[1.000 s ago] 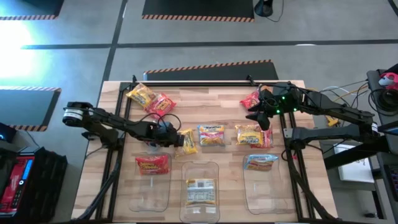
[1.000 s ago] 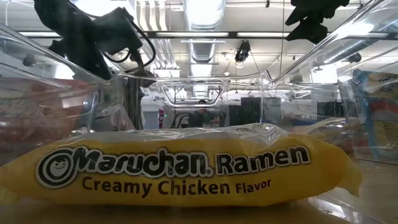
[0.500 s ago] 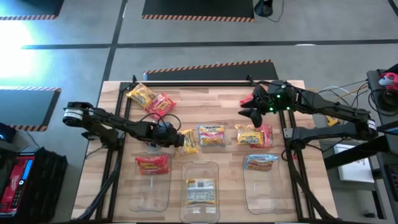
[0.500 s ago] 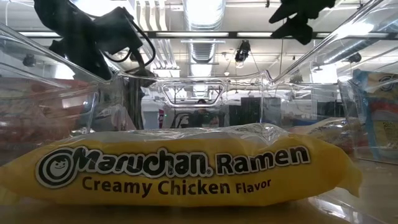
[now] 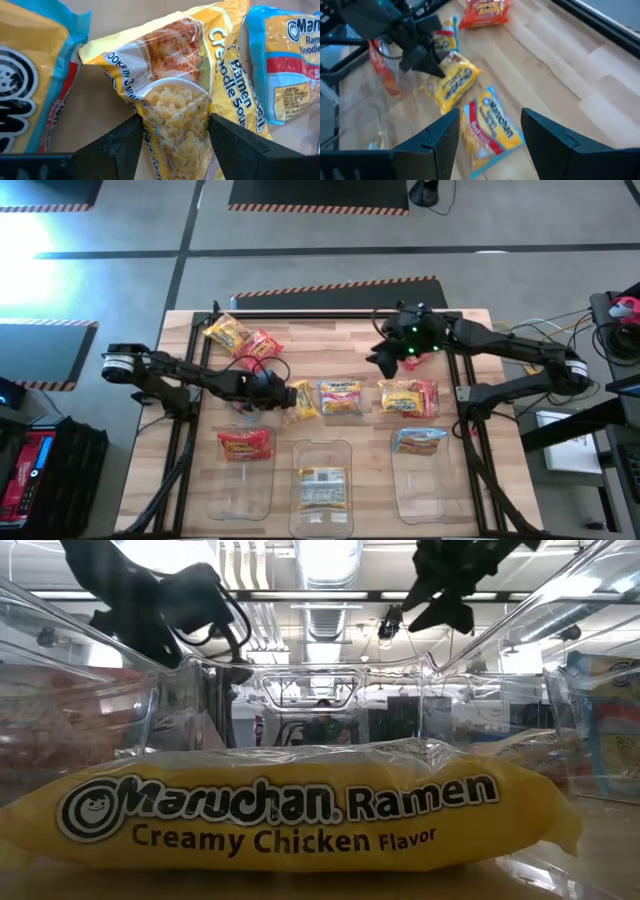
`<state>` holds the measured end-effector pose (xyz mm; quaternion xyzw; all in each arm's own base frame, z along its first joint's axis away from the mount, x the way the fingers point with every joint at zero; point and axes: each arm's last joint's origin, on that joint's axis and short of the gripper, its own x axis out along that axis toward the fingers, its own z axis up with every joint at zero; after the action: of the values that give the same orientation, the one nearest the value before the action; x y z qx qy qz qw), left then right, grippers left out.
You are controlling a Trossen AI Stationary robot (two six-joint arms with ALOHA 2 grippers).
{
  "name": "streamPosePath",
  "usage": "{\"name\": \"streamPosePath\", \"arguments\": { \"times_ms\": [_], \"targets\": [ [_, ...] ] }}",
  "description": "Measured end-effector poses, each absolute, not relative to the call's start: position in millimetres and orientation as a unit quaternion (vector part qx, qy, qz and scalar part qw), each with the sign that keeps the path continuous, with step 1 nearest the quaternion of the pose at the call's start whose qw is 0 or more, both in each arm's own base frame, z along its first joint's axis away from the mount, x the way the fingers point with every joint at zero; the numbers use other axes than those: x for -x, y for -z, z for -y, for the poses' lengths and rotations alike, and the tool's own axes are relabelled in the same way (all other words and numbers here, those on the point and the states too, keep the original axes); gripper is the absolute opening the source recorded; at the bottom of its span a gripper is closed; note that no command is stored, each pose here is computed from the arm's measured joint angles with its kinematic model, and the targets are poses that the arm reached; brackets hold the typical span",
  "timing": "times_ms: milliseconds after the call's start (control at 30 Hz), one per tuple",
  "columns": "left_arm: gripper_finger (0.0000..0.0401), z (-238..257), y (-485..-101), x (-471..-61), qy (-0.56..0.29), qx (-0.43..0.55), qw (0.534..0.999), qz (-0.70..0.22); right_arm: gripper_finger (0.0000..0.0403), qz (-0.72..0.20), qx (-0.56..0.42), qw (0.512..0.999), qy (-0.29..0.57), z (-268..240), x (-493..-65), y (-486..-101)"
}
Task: Sort Maruchan noodles
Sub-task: Put the yellow noodle pack into the middle transparent bin
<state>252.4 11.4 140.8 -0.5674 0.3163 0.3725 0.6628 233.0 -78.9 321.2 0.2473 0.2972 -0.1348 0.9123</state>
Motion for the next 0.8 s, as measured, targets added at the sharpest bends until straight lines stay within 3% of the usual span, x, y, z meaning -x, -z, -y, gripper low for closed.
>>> {"name": "streamPosePath", "arguments": {
  "times_ms": [333, 800],
  "targets": [
    [0.0203, -15.2, -140.9, -252.5, -0.353, 0.545, 0.682, -0.336, 0.0199, -0.282, -0.363, 0.871, 0.171, 96.8, -266.2, -300.3],
    [0.0203, -15.1, -140.9, -252.5, -0.347, 0.534, 0.691, -0.342, 0.0198, -0.281, -0.474, 0.827, 0.111, 109.5, -322.0, -249.0]
  ]
}}
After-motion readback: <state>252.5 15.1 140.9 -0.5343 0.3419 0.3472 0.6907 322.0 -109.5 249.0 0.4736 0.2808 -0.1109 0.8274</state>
